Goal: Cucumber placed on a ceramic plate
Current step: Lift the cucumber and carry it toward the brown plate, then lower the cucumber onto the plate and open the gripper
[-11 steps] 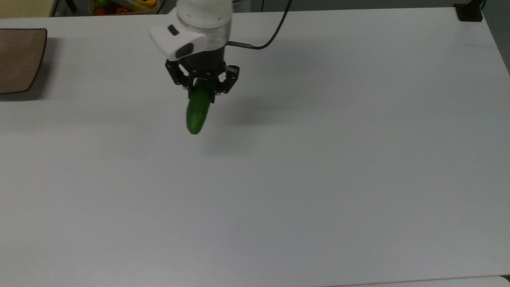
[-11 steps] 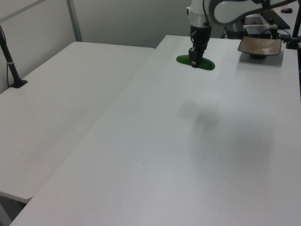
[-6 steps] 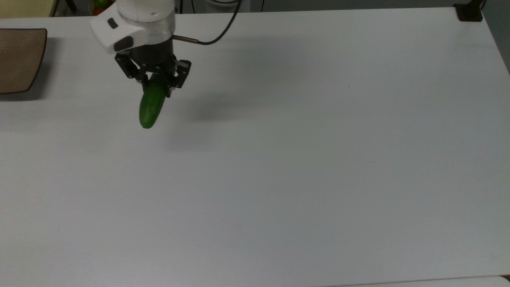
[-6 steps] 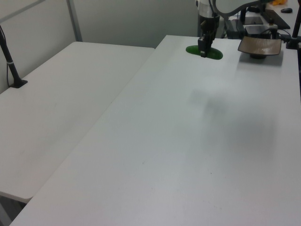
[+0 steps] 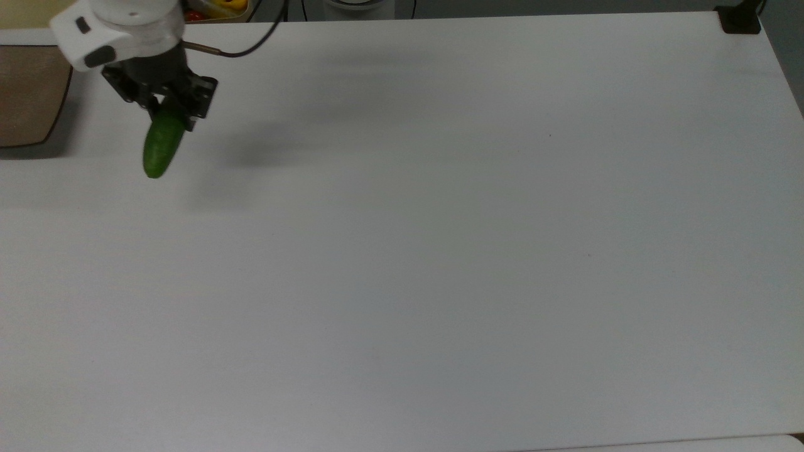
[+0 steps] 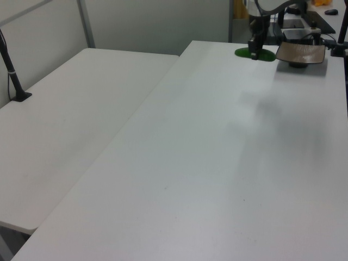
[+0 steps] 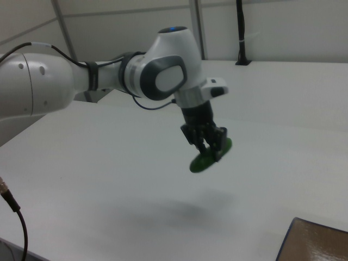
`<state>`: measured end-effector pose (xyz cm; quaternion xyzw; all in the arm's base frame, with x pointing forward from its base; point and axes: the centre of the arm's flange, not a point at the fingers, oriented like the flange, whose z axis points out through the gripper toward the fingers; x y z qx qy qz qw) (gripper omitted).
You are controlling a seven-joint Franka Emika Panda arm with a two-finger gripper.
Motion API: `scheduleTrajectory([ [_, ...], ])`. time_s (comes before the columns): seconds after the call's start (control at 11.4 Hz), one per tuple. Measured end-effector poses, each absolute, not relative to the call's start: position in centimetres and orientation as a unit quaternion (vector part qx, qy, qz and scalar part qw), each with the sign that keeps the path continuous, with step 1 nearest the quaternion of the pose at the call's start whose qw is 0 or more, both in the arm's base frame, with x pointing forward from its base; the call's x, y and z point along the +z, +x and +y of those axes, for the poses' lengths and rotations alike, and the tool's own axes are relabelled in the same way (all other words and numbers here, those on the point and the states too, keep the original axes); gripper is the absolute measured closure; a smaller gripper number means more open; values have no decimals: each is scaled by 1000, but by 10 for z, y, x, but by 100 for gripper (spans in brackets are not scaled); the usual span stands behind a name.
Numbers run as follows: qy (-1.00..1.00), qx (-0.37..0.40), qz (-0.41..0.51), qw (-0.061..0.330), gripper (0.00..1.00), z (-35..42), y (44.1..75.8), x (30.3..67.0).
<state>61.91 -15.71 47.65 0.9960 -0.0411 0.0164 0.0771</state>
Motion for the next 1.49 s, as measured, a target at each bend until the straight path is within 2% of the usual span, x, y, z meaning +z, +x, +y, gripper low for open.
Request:
scheduleTrajectory([
  [0.35, 997, 18, -40, 68, 54, -245, 587, 473],
  [0.96, 998, 32, -37, 41, 54, -354, 528, 468],
  [1.49, 998, 41, -41, 25, 54, -409, 488, 463],
])
